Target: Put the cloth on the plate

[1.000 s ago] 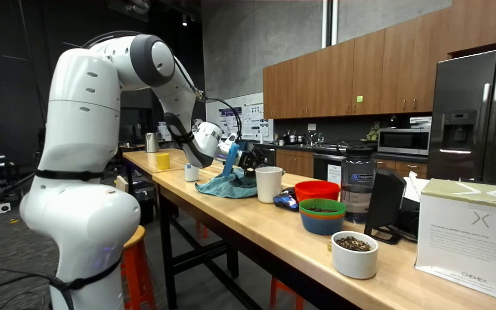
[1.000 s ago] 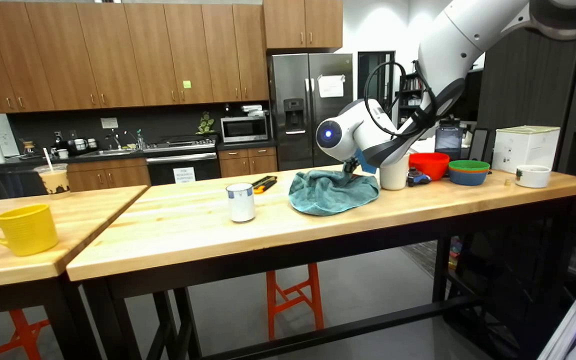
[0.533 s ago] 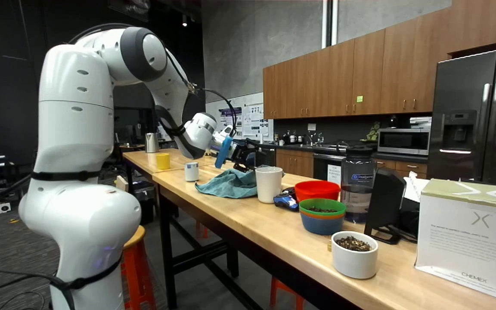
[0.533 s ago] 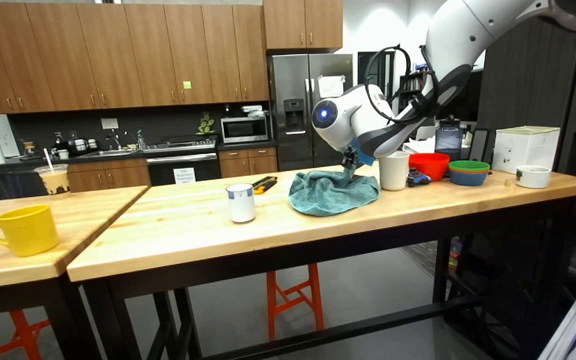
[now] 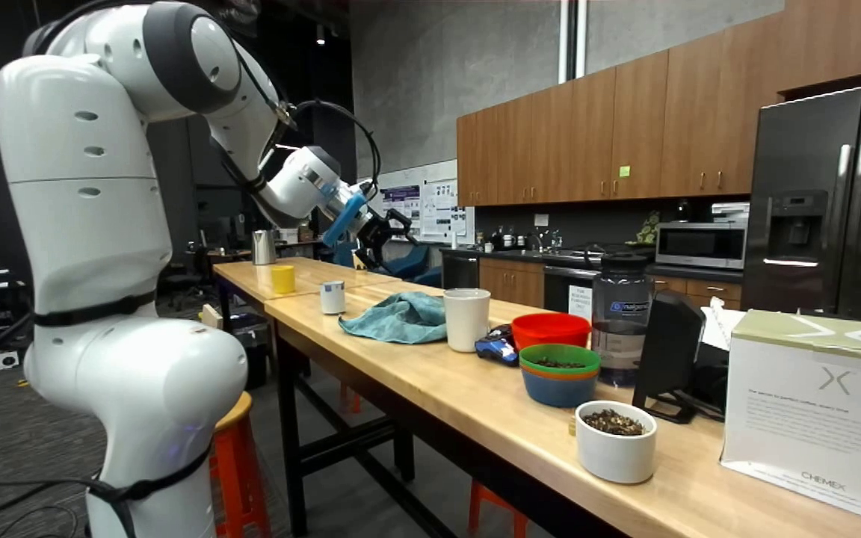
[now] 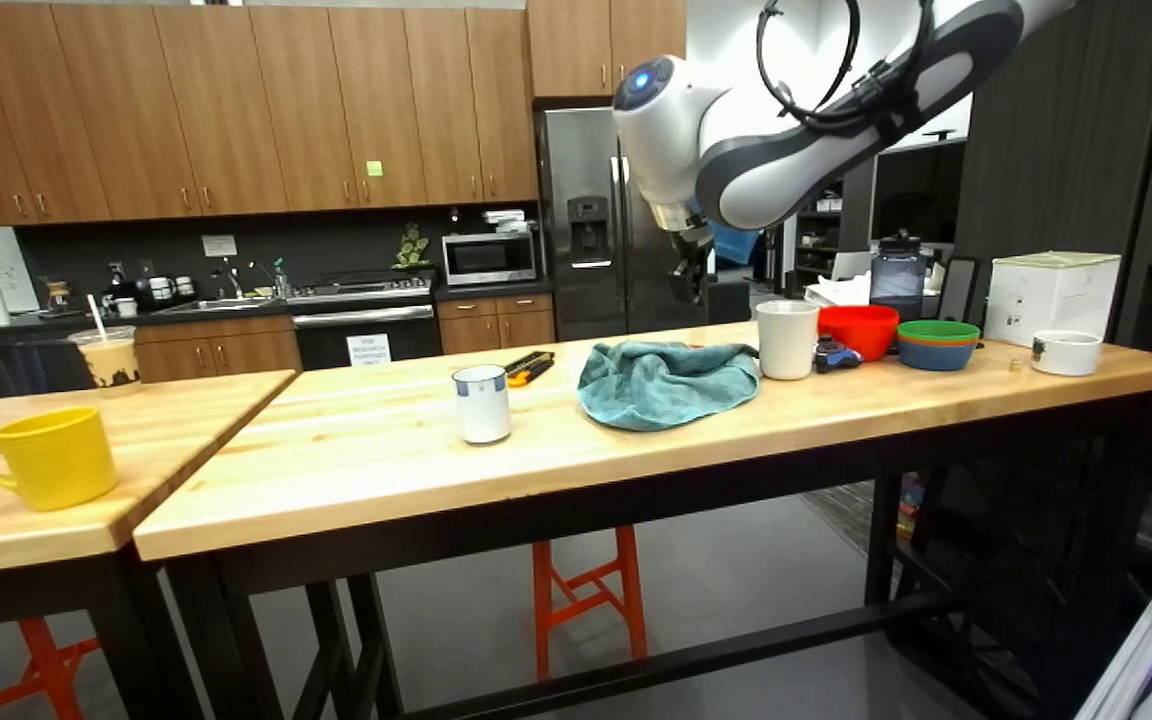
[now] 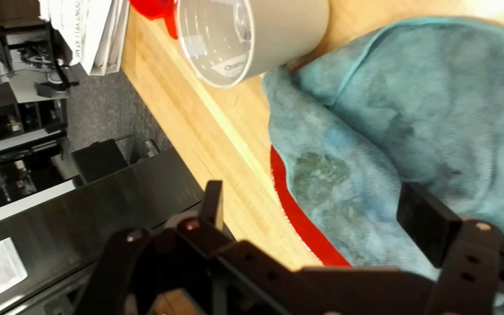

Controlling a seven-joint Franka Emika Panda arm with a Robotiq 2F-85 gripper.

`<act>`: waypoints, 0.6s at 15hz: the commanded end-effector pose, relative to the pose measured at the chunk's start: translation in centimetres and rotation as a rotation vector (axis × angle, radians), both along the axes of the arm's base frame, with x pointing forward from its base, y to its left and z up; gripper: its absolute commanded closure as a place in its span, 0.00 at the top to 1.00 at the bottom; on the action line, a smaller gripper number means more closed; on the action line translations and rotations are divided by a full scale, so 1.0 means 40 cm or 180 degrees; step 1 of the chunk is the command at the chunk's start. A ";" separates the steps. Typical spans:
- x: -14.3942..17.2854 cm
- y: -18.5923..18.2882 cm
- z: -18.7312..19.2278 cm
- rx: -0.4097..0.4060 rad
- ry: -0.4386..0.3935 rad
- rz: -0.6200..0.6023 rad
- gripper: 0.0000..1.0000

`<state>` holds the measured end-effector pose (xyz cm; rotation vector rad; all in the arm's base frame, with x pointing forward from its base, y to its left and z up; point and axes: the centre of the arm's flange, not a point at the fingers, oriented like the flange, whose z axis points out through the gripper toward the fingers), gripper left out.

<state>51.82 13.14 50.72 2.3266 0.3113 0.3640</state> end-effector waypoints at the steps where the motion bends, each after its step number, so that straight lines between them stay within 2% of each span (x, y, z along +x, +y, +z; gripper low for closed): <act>1: -0.073 0.037 0.035 0.0217 0.0234 -0.0054 1.00; 9: -0.180 0.125 -0.004 0.0704 0.0464 -0.0230 1.00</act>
